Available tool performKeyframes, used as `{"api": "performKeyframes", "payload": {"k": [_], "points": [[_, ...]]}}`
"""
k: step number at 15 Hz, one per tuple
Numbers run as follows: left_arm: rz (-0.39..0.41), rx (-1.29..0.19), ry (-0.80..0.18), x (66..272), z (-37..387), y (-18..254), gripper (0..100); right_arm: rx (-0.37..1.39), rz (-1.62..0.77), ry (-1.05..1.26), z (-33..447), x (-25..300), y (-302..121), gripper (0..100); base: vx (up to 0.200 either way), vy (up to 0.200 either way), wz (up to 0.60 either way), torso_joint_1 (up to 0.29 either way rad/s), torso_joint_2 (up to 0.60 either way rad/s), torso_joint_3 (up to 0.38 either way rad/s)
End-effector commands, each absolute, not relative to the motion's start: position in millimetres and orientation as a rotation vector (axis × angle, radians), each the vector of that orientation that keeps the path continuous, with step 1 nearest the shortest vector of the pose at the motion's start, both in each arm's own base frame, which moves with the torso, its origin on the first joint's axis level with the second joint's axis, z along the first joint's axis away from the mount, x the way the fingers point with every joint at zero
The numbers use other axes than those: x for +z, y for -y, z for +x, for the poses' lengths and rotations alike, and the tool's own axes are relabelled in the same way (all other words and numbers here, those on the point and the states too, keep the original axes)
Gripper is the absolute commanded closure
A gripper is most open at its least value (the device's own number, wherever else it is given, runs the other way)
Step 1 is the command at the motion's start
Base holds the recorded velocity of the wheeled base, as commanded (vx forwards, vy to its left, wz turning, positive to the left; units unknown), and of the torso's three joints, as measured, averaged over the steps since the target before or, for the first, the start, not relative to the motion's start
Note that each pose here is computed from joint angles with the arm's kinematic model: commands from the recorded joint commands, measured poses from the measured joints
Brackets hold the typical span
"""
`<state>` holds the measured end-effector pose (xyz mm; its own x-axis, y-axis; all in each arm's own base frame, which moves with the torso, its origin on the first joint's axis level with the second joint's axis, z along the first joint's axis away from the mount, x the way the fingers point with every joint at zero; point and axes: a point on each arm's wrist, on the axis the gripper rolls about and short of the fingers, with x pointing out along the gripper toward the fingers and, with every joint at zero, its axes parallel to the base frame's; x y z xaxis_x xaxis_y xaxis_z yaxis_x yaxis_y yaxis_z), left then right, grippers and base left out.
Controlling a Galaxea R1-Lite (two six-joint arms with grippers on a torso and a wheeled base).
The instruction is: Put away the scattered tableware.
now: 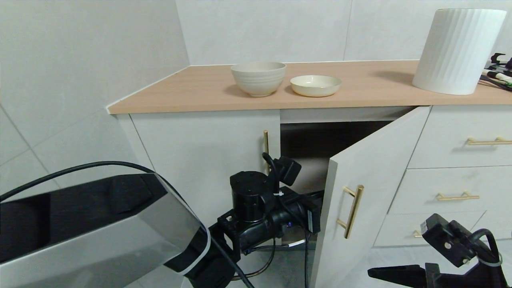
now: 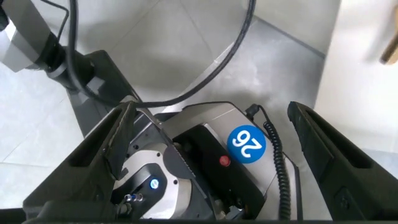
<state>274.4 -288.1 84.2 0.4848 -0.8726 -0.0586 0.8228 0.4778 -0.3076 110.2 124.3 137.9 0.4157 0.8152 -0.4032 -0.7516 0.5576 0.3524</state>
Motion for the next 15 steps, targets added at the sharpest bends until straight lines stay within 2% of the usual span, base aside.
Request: {"api": "performKeyframes", "payload": {"k": [1, 5, 12, 14, 15], "points": [[-0.252, -1.043, -0.221, 78.8, 277.6, 292.1, 100, 0.989, 0.123, -0.579, 110.2, 137.6, -124.6, 0, 0.0, 0.0, 0.0, 0.0, 0.0, 0.0], [-0.253, -1.029, -0.214, 72.1, 284.2, 297.5, 100, 0.991, 0.122, -0.579, 110.0, 137.6, -124.8, 0, 0.0, 0.0, 0.0, 0.0, 0.0, 0.0], [-0.254, -1.04, -0.203, 74.6, 276.5, 304.4, 100, 1.023, 0.113, -0.583, 105.4, 137.4, -128.1, 0, 0.0, 0.0, 0.0, 0.0, 0.0, 0.0], [-0.253, -1.082, -0.202, 76.2, 264.8, 316.9, 100, 1.053, 0.11, -0.575, 100.9, 139.1, -129.2, 0, 0.0, 0.0, 0.0, 0.0, 0.0, 0.0], [-0.253, -1.139, -0.198, 78.8, 248.4, 333.0, 100, 1.09, 0.104, -0.574, 94.7, 139.4, -130.0, 0, 0.0, 0.0, 0.0, 0.0, 0.0, 0.0]]}}
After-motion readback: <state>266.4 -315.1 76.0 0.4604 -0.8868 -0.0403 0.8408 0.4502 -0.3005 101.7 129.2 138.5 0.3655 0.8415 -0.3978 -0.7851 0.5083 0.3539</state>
